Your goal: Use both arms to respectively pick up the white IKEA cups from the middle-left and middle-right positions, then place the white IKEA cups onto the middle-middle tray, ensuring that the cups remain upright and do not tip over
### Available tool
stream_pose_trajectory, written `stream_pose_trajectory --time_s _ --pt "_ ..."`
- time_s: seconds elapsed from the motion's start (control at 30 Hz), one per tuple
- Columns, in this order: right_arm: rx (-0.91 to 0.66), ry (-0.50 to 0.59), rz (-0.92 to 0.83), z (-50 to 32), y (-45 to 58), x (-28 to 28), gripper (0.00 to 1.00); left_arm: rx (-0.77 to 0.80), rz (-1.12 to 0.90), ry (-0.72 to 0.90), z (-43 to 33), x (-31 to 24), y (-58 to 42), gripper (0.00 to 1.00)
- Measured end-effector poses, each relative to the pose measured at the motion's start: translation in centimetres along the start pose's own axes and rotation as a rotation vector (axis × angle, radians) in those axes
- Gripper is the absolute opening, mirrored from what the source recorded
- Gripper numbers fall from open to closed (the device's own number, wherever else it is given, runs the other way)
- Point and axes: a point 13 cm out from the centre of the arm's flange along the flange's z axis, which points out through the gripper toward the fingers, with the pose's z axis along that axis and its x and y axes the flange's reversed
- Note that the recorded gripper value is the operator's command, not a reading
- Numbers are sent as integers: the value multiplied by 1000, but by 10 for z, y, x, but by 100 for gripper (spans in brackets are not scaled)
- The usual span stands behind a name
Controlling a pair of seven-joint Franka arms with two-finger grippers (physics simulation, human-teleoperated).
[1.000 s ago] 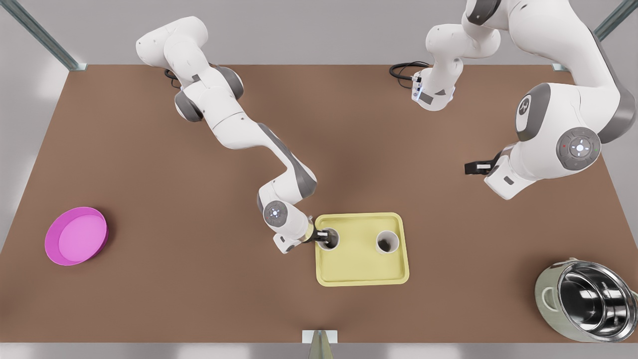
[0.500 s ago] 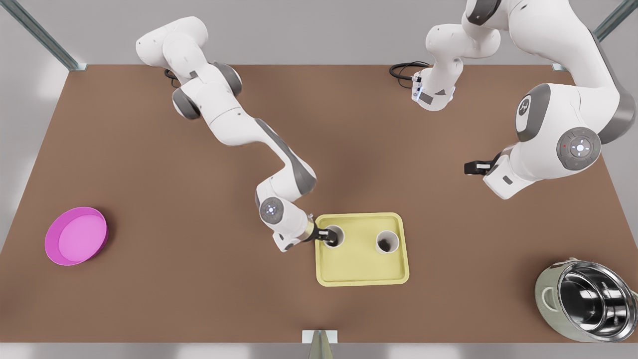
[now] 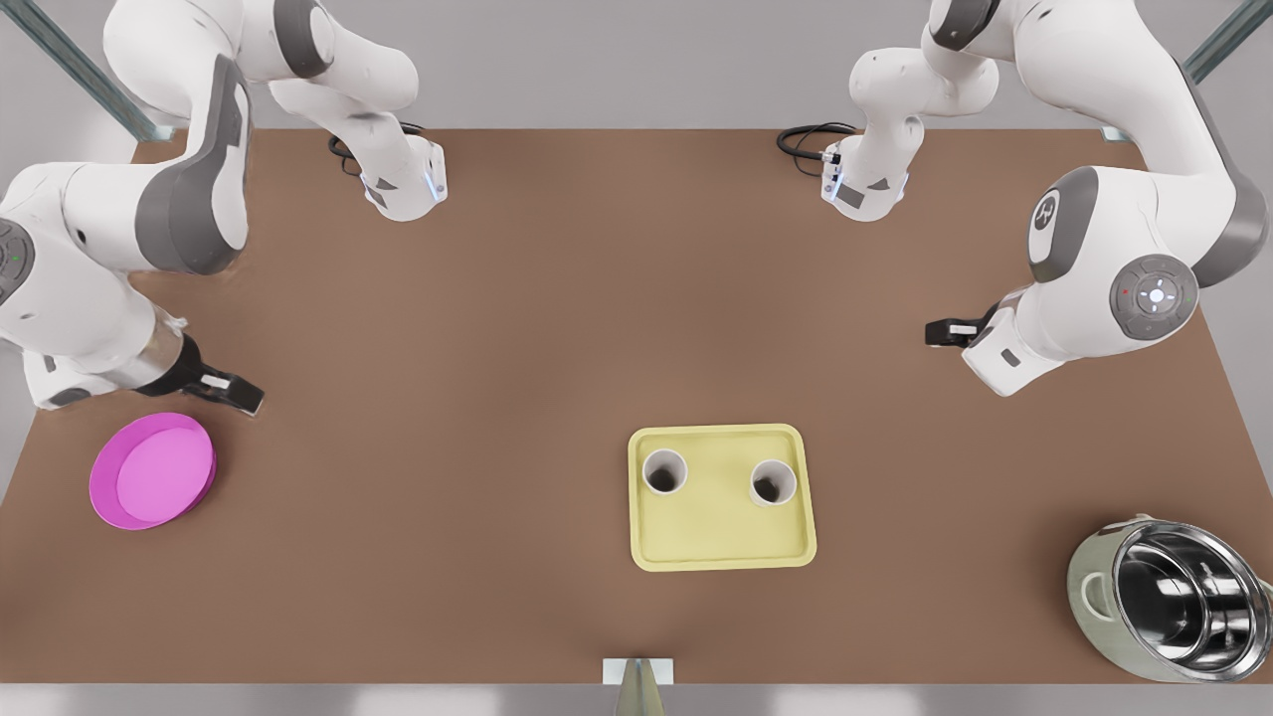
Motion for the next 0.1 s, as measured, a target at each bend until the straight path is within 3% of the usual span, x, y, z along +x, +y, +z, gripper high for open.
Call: stream_pose_trajectory --time_s 0.1 --pt "9 63 -53 -7 -23 35 100 0 3 6 -1 3 -1 100"
